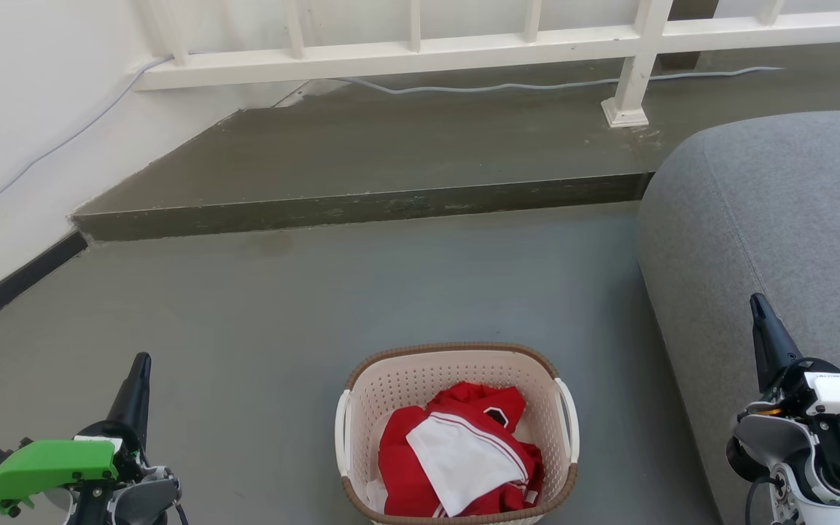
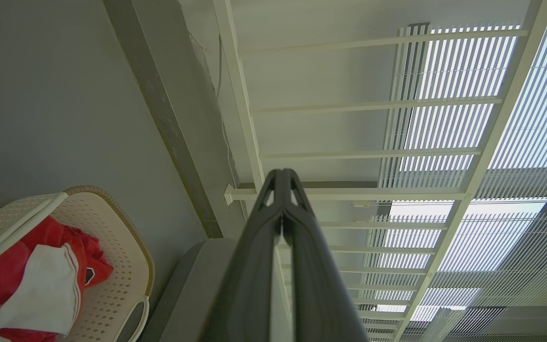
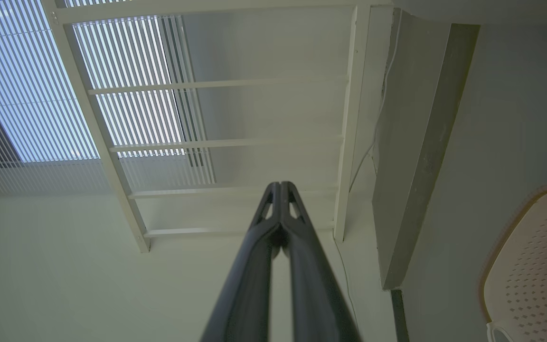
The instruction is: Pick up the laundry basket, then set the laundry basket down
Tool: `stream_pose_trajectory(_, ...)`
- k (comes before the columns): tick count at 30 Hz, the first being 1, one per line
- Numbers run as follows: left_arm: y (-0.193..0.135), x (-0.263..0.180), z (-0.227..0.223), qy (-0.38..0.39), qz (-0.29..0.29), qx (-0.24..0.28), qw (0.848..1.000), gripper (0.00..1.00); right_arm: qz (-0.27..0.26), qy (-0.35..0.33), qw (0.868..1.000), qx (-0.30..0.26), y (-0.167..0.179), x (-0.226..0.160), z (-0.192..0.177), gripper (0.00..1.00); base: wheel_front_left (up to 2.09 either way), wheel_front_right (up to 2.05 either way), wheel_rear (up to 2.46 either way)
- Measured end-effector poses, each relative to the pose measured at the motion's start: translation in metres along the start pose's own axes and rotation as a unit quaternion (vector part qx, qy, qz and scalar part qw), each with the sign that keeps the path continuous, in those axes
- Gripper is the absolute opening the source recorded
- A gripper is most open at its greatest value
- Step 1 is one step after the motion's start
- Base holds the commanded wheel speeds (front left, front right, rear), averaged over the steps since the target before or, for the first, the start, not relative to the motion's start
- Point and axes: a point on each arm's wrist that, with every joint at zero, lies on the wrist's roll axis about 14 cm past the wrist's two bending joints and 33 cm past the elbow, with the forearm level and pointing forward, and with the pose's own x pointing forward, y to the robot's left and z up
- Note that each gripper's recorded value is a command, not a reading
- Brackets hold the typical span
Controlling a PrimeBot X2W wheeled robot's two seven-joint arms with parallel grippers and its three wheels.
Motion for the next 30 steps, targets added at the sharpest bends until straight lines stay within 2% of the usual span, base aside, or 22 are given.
stream_pose_trajectory(30, 0.0000, 0.0000, 0.0000, 0.000, 0.000, 0.000, 1.000, 0.00, 0.000, 0.000, 1.000, 0.000, 0.0000, 0.0000, 0.0000, 0.00, 0.00, 0.00, 0.00)
